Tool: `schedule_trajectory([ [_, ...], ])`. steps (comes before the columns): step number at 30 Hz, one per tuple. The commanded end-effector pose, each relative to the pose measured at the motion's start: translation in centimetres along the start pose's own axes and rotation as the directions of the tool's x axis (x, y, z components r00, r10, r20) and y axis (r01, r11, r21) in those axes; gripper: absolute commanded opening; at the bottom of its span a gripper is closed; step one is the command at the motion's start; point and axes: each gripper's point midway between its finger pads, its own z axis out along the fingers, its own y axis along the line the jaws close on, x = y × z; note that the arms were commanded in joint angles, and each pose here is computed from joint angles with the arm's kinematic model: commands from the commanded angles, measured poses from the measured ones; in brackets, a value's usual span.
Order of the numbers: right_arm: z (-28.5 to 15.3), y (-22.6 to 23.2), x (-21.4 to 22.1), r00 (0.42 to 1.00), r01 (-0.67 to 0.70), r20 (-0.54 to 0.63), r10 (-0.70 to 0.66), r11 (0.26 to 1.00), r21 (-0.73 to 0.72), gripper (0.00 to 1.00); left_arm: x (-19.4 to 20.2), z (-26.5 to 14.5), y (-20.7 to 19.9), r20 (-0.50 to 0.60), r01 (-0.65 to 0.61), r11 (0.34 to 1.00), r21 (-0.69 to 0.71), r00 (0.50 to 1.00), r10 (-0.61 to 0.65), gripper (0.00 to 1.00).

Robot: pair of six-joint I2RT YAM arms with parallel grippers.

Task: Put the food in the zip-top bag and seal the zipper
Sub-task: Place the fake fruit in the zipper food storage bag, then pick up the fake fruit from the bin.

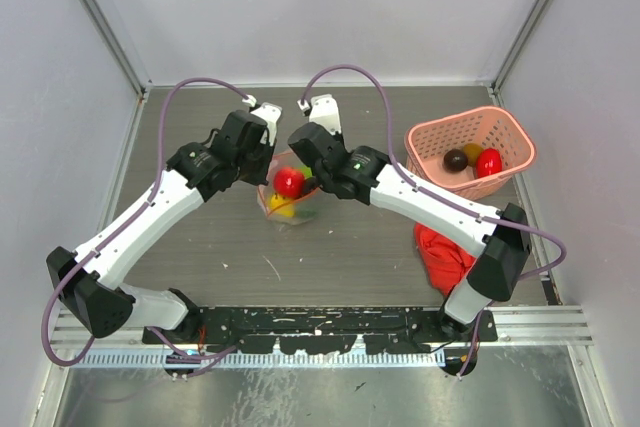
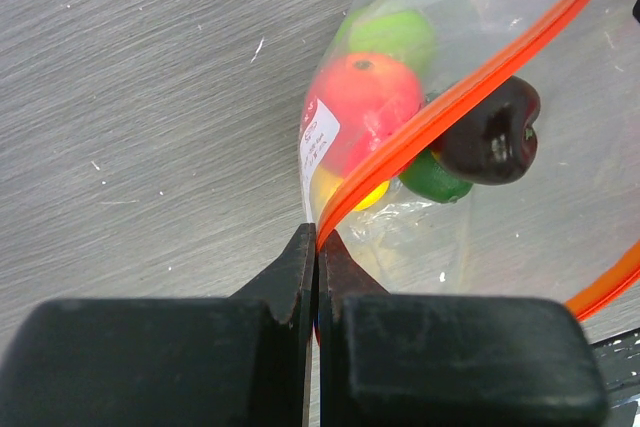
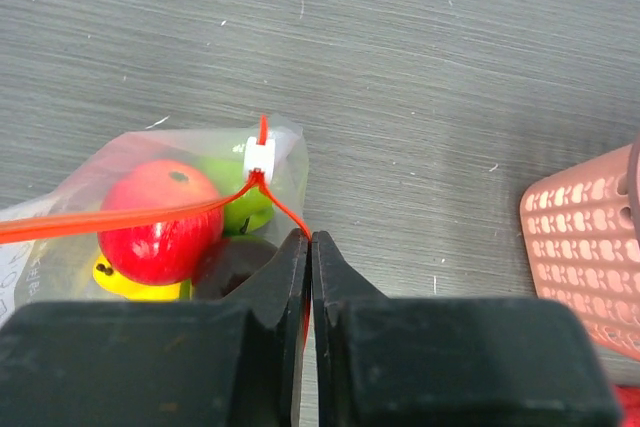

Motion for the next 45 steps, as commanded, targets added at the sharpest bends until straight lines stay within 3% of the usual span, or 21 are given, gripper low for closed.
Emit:
schedule_trajectory([
  [1,-1.1,0.4,-2.7,0.997,-0.051,0.051,0.055,0.996,-0.070,0.10,-2.7,-1.9,0.1,0.098,0.034,0.999,0.014,0.995,-0.035,0.00],
  [4,-1.1,1.2,-2.2,0.999,-0.040,0.029,0.043,0.993,-0.110,0.14,-2.7,-1.9,0.1,0.097,0.033,0.999,0.017,0.995,-0.034,0.00],
  [11,-2.6,1.4,-2.3,0.999,-0.034,0.001,0.035,0.974,-0.225,0.37,-2.7,-1.8,0.0,0.095,0.033,0.999,0.022,0.995,-0.035,0.00],
  [18,-3.6,-3.2,-3.1,0.997,-0.079,-0.027,0.075,0.974,-0.213,0.51,-2.6,-1.7,-0.1,0.090,0.032,0.999,0.027,0.995,-0.034,0.00],
  [28,-1.4,-17.3,-2.0,0.971,-0.218,-0.075,0.226,0.970,0.104,0.70,-2.5,-1.7,-0.3,0.087,0.030,0.999,0.036,0.996,-0.033,0.00],
  [33,0.3,-24.6,0.2,0.940,-0.286,-0.103,0.326,0.915,0.283,0.75,-2.5,-1.7,-0.3,0.088,0.029,0.999,0.035,0.996,-0.032,0.00],
  [45,3.4,-35.4,5.7,0.911,-0.258,-0.127,0.392,0.782,0.568,0.83,-2.6,-1.9,-0.3,0.094,0.027,0.999,0.040,0.995,-0.031,0.00],
])
